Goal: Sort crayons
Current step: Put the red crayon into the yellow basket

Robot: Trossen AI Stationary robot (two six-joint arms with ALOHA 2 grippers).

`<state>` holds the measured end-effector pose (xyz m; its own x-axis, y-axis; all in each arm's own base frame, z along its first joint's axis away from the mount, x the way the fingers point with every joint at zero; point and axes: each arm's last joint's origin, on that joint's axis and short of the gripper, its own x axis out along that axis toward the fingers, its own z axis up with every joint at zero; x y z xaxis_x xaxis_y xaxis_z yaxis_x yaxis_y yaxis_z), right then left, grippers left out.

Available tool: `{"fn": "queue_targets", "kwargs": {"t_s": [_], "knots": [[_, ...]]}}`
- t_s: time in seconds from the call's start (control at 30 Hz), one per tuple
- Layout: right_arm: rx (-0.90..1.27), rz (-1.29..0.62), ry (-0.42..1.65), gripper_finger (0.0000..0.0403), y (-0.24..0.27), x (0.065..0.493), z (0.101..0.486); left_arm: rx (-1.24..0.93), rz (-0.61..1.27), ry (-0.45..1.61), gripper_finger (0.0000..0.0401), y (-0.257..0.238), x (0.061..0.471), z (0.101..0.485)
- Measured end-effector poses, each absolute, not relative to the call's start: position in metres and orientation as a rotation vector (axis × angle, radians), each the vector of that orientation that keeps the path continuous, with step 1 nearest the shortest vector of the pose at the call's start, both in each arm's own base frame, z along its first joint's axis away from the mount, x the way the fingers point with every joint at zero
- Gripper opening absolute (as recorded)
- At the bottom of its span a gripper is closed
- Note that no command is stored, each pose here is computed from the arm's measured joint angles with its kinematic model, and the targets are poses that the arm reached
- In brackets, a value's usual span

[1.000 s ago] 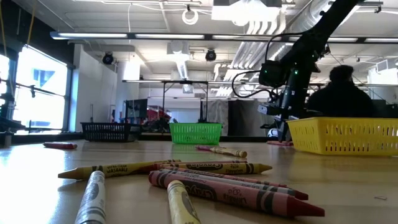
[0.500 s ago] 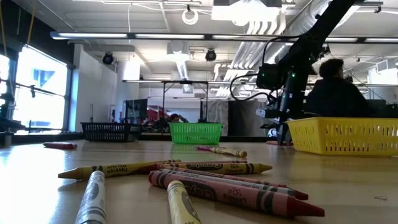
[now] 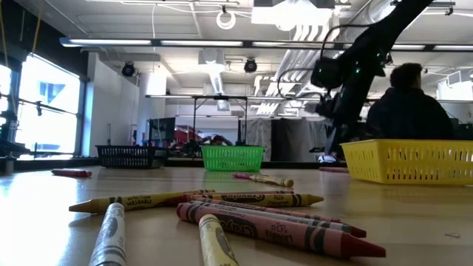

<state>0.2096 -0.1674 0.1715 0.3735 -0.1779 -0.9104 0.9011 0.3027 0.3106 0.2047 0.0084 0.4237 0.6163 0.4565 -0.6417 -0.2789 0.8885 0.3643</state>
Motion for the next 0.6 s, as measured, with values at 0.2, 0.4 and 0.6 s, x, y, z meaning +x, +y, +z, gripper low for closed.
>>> {"fn": "queue_targets", "kwargs": {"t_s": [0.2,0.4,0.6], "knots": [[1.039,-0.592,0.768,0.0009,-0.124,0.204,0.229,0.293,0.401,0.817,0.0091,0.008,0.205,0.424],[1.148,-0.429,0.859,0.0011,-0.056,0.174,0.264,0.370,0.396,0.832,0.0091,0.009,0.204,0.424],[1.242,-0.594,1.017,0.0010,-0.007,0.144,0.267,0.431,0.389,0.835,0.0091,0.009,0.200,0.426]]}}
